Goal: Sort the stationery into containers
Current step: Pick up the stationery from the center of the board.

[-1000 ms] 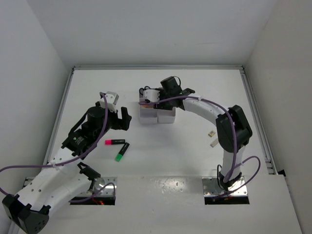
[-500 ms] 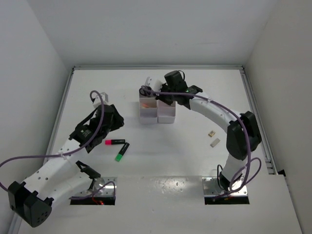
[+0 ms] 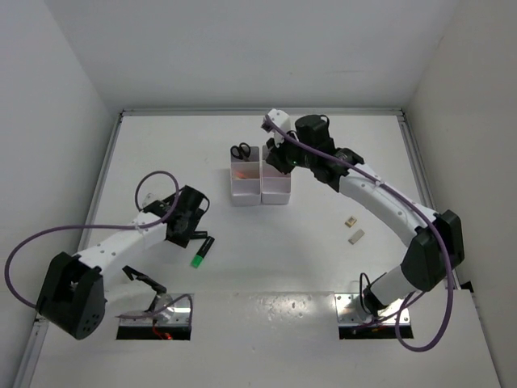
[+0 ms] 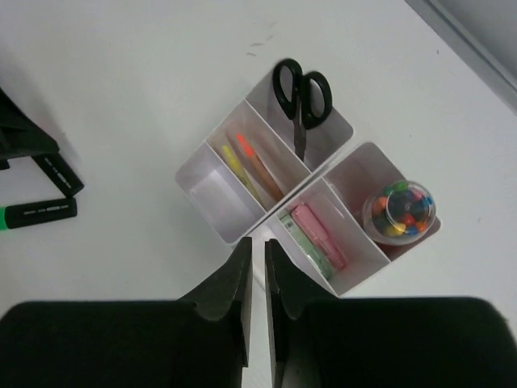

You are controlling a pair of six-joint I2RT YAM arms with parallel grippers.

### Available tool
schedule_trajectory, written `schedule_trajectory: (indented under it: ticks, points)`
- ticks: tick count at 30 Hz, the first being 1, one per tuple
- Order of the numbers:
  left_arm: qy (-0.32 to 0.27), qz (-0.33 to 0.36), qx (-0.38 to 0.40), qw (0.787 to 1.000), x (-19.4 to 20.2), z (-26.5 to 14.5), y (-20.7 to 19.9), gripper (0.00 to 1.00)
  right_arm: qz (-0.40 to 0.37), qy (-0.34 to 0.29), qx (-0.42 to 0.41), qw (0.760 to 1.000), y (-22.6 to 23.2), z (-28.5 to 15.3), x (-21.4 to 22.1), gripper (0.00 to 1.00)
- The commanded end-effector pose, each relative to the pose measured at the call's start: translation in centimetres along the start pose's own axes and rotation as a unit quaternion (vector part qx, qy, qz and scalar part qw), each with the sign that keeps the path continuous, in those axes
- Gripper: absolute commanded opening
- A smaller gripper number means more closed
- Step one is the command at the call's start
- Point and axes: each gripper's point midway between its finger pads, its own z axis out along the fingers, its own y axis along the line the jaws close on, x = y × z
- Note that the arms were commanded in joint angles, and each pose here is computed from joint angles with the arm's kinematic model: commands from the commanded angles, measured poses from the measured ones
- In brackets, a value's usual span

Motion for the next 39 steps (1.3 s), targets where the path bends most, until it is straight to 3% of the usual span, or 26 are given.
schedule_trajectory:
  ticks: [1,5,12,18,20,25,28,31,33,34,35,36,37,38,39]
  points:
    - [0.011,-0.090,-0.037,0.995,0.4,1.5,0.7,0.70,0.036,-0.004,0.046,0.998,-1.8,0.0,0.7,0.13]
    - [0.009,-0.105,-0.057,0.993,0.2,2.4,0.8,0.63,0.035,-0.008,0.058,0.998,-2.0,-0.1,1.1,0.17]
    - [-0.001,-0.093,-0.138,0.986,-1.0,5.2,2.6,0.63,0.031,-0.035,0.077,0.996,-2.7,-1.5,0.0,0.17]
    - [-0.003,-0.091,-0.163,0.982,-1.4,6.3,2.4,0.61,0.027,-0.063,0.091,0.993,-3.2,-3.0,-1.1,0.17]
    - [-0.003,-0.087,-0.173,0.981,-1.6,6.5,2.6,0.56,0.027,-0.063,0.091,0.993,-3.1,-3.2,-1.0,0.17]
    - [0.009,-0.076,-0.191,0.979,-0.9,7.0,2.9,0.26,0.027,-0.073,0.097,0.992,-3.3,-4.0,-1.3,0.17]
    - [0.011,-0.062,-0.189,0.980,-0.9,6.9,3.0,0.22,0.025,-0.082,0.099,0.991,-3.2,-4.5,-1.7,0.17]
    - [-0.009,-0.038,-0.130,0.991,-2.2,5.5,-0.7,0.16,0.027,-0.082,0.103,0.991,-3.5,-4.8,-1.5,0.17]
    - [-0.030,-0.014,-0.070,0.997,-4.0,3.3,-4.7,0.14,0.020,-0.083,0.095,0.992,-3.2,-4.9,-1.3,0.51]
    - [-0.030,-0.001,-0.048,0.998,-4.3,2.4,-6.3,0.11,0.020,-0.083,0.095,0.992,-3.2,-4.9,-1.3,0.62]
    - [-0.035,0.019,-0.026,0.999,-4.4,1.5,-7.8,0.10,0.014,-0.079,0.090,0.993,-3.0,-4.9,-1.1,0.66]
    - [-0.040,0.061,-0.005,0.997,-4.6,0.5,-9.2,0.09,0.006,-0.073,0.089,0.993,-3.0,-4.8,-0.6,0.61]
    - [-0.062,0.069,0.038,0.995,-5.7,-1.4,-12.4,0.07,0.008,-0.068,0.088,0.994,-2.9,-4.6,-0.1,0.49]
    - [-0.067,0.112,0.056,0.990,-4.9,-2.4,-13.7,0.05,0.005,-0.077,0.090,0.993,-3.0,-5.0,-0.7,0.18]
    - [-0.075,0.125,0.069,0.987,-4.7,-3.1,-14.8,0.05,0.002,-0.071,0.095,0.993,-3.1,-4.9,-0.1,0.06]
